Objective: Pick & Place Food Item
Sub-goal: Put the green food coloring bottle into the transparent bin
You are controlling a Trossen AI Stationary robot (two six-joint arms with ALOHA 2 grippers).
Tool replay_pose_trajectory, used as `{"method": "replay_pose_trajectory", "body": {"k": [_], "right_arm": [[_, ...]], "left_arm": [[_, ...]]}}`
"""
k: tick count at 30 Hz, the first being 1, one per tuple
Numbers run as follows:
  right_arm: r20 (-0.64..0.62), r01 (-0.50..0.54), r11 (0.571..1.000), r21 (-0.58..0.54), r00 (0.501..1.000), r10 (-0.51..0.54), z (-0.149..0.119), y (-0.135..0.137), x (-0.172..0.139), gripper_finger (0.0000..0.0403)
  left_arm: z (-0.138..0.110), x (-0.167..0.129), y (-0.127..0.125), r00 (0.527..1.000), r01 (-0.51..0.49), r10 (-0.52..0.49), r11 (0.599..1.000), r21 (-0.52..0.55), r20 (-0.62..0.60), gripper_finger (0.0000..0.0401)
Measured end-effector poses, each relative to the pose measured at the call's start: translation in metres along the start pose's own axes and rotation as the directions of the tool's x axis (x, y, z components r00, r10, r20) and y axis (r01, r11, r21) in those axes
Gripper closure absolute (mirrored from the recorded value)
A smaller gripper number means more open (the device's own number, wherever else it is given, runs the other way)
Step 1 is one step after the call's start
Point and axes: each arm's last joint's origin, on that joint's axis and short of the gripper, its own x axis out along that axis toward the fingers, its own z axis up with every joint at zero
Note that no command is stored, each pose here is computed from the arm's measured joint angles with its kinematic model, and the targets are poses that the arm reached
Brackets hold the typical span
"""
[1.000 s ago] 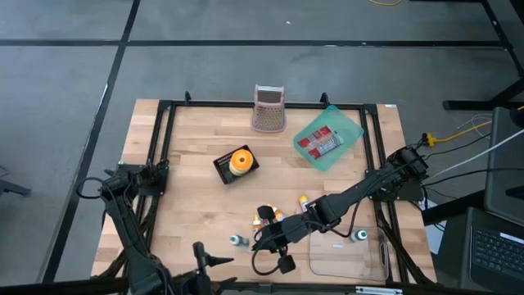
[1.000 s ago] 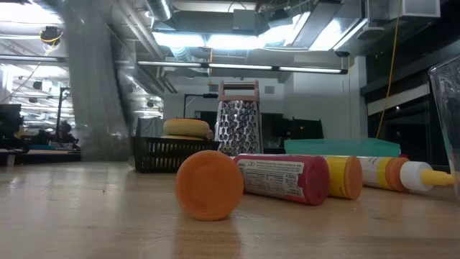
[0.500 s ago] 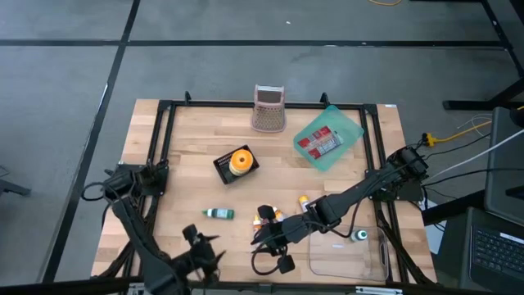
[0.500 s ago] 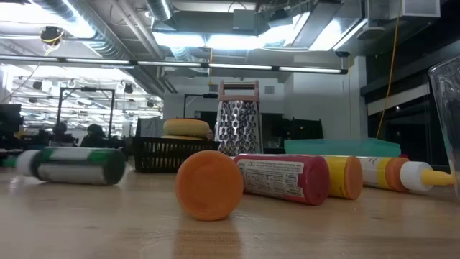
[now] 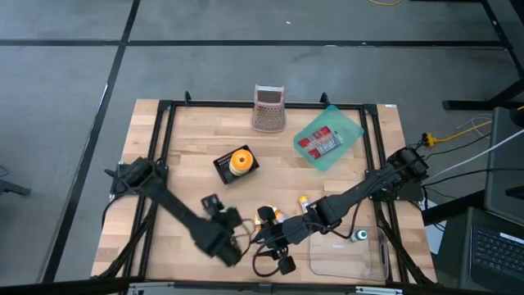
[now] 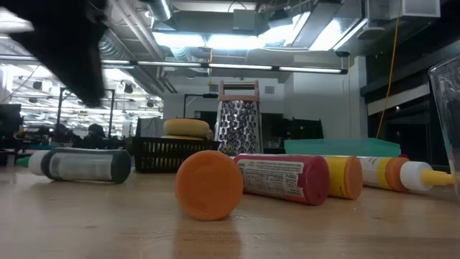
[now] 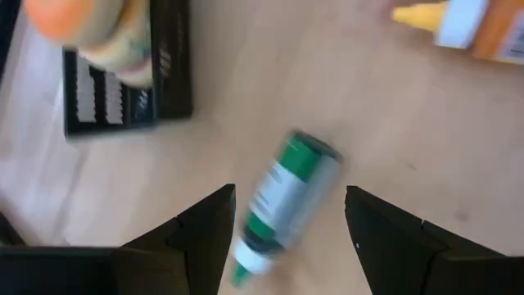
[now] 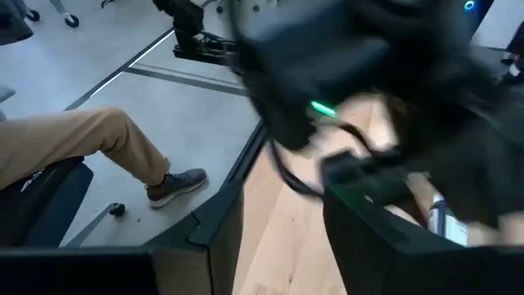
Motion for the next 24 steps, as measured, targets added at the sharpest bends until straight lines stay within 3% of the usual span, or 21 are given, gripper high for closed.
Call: {"method": "replay_pose_trajectory", "body": {"k": [5,10,16,24], "right_arm": [[-0.003,-0.022,1.0,-0.015,1.0,0.022,-0.001,0.01,-0.001,0.0238],[-0.014,-0.038,0.998,-0.043,0.999,0.037,-0.003,0.018,-0.002,0.0238],[-0.044,-0.041,0.997,-0.059,0.998,0.039,-0.006,0.02,-0.002,0.0238],[-0.048,-0.041,0.997,-0.058,0.998,0.038,-0.007,0.02,-0.002,0.024]], "left_arm": [[0.024,0.019,0.014,0.991,0.051,-0.035,0.991,0.12,-0.126,0.0175],[0.037,0.027,0.015,0.965,0.2,-0.153,0.955,0.219,-0.213,0.0175],[0.037,0.03,0.014,0.94,0.278,-0.208,0.926,0.254,-0.272,0.0175],[0.024,0.057,0.017,0.933,0.26,-0.165,0.923,0.284,-0.319,0.0175]]}}
